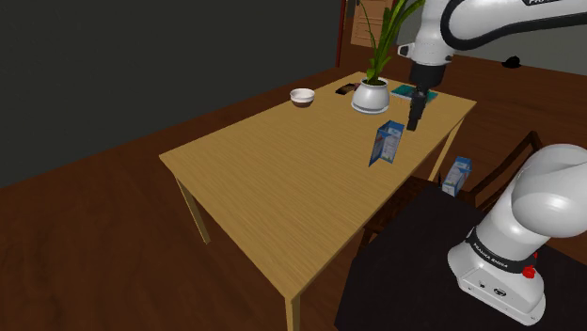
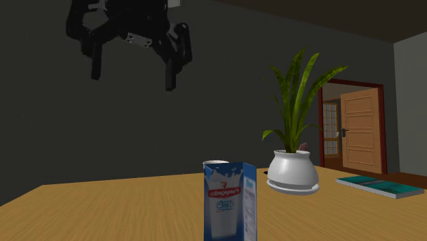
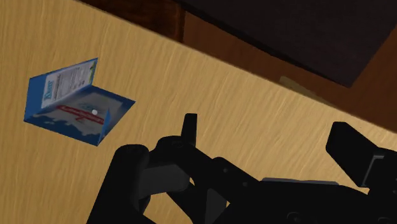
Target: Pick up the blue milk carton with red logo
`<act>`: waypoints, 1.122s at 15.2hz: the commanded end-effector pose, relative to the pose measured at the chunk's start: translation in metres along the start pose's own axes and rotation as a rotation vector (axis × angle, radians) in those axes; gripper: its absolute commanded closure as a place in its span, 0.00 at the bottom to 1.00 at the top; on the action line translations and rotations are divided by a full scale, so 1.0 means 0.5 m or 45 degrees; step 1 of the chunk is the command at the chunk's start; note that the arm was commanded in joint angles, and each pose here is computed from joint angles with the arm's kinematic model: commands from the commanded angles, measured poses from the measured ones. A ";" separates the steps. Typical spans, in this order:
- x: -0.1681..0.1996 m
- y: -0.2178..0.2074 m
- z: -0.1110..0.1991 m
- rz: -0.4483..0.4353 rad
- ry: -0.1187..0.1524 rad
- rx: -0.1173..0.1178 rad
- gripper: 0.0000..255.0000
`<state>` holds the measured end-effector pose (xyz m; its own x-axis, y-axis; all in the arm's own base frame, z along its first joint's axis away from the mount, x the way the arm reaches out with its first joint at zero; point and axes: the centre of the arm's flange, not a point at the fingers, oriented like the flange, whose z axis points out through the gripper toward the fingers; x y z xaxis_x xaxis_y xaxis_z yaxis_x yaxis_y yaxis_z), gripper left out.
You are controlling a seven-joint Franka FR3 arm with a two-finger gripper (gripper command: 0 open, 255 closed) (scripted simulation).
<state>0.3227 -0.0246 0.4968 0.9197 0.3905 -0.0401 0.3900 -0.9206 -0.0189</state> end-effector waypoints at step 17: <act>0.114 0.355 0.255 -1.244 0.035 -0.044 0.00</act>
<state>0.4309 -0.1586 0.3738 0.2548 0.9670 0.0021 0.9670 -0.2548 -0.0059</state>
